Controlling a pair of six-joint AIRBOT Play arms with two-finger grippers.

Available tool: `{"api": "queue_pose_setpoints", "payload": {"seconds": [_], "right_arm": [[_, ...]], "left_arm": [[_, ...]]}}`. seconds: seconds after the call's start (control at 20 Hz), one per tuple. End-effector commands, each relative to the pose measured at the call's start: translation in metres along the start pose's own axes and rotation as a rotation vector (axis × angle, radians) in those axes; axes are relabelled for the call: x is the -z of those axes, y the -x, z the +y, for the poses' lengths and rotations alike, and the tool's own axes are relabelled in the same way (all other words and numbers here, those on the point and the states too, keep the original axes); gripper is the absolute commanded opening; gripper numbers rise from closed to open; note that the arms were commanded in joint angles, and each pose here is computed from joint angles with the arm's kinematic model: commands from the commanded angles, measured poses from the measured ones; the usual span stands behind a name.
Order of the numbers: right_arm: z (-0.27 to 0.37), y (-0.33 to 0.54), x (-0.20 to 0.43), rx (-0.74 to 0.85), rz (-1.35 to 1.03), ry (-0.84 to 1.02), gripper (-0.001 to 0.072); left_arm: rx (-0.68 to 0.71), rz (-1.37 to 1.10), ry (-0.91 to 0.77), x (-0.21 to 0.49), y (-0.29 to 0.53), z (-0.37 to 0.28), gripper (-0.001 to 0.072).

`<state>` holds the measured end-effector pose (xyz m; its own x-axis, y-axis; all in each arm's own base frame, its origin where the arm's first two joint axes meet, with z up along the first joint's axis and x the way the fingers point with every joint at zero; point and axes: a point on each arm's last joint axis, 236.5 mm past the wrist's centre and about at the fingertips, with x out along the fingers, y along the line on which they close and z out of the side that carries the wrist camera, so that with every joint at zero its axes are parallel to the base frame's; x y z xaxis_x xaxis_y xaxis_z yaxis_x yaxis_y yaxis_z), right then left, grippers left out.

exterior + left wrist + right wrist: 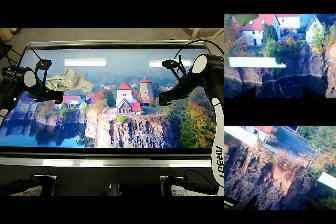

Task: Fold the shirts.

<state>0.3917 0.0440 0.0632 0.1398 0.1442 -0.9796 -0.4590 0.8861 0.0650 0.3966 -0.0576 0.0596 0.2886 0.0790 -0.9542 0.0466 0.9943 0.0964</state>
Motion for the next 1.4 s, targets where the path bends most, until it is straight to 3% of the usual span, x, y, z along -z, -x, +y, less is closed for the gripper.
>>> {"api": "queue_pose_setpoints", "payload": {"seconds": [0.0,0.55,1.1,1.15,1.25,1.35], "right_arm": [[0.0,0.0,0.0,-0.001,0.001,0.001,0.0695],[0.0,0.0,0.0,-0.001,0.001,0.001,0.0695],[-0.035,0.015,-0.075,0.155,-0.324,0.005,0.0693],[-0.039,0.019,-0.084,0.173,-0.363,0.005,0.0693],[-0.042,0.021,-0.091,0.183,-0.394,0.003,0.0694],[-0.039,0.018,-0.087,0.169,-0.372,0.002,0.0693]], "left_arm": [[0.0,0.0,0.0,0.0,0.0,0.0,0.072],[0.0,0.0,0.0,0.0,0.0,0.0,0.072],[0.097,-0.584,0.023,-0.148,0.015,-0.02,0.0708],[0.079,-0.573,0.048,-0.162,0.005,-0.007,0.0641],[0.033,-0.47,0.135,-0.179,-0.033,0.029,0.0641],[0.056,-0.304,0.26,-0.179,-0.084,0.052,0.072]]}}
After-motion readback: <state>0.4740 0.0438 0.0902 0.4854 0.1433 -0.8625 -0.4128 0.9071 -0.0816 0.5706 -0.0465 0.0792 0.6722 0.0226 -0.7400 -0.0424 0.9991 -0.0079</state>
